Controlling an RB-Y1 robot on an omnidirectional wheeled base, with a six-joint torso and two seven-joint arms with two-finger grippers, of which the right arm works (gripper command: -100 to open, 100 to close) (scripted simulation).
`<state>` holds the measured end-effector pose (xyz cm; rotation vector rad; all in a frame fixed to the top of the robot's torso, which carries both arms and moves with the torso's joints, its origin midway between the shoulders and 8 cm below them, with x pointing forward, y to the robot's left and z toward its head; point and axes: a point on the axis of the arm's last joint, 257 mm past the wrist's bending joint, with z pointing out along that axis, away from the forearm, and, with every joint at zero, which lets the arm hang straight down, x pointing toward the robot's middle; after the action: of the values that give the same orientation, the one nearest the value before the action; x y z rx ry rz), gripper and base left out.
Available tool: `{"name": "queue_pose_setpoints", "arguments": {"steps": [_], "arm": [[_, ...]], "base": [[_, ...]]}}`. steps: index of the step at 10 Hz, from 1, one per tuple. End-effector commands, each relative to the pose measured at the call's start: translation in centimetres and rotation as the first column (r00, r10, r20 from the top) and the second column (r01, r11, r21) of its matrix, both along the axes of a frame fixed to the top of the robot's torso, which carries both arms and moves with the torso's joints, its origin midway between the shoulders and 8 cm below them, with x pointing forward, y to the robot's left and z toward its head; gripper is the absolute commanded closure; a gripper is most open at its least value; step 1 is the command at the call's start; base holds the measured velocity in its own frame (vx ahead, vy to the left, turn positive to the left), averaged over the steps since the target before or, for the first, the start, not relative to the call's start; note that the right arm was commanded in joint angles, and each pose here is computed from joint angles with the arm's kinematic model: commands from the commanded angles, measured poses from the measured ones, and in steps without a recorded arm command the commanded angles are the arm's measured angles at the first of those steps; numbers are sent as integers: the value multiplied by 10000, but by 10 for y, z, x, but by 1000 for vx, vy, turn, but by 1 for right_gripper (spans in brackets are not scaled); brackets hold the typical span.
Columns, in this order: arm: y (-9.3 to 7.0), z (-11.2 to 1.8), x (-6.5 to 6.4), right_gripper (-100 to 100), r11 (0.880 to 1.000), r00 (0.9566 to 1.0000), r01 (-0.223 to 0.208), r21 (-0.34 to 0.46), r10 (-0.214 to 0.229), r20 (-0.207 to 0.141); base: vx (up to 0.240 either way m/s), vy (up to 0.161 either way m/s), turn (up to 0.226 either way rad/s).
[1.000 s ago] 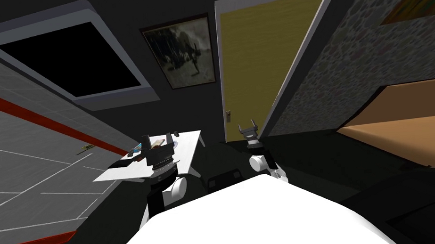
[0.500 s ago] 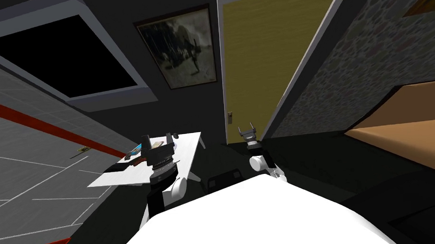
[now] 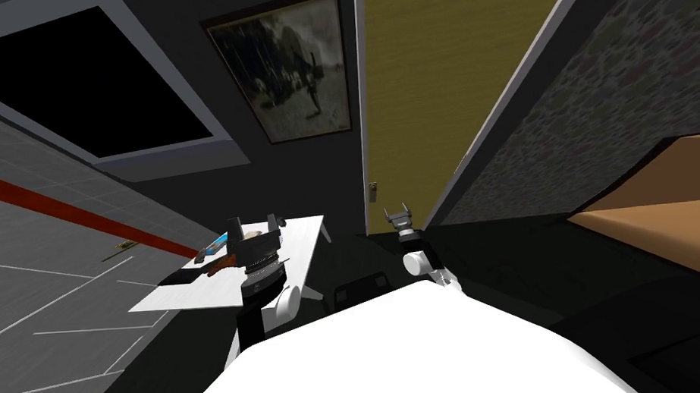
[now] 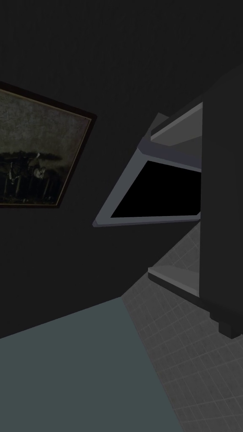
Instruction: Pull the door open
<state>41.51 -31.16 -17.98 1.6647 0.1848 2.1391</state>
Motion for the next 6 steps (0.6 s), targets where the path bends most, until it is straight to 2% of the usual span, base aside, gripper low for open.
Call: {"name": "queue_pose_setpoints", "arguments": {"steps": [1,4,5,6], "arm": [[-3,-13,-2,-100,9987,9997,-76,501,88,-244],[-11,-36,-1,-100,9910,9977,-116,1333,205,-652],[-16,-48,-1,-100,9849,9961,-102,1729,251,-842],[-18,-53,-1,-100,9814,9953,-87,1917,271,-932]], "base": [[134,2,11],[142,-4,12],[154,2,10],[153,-6,12]]}}
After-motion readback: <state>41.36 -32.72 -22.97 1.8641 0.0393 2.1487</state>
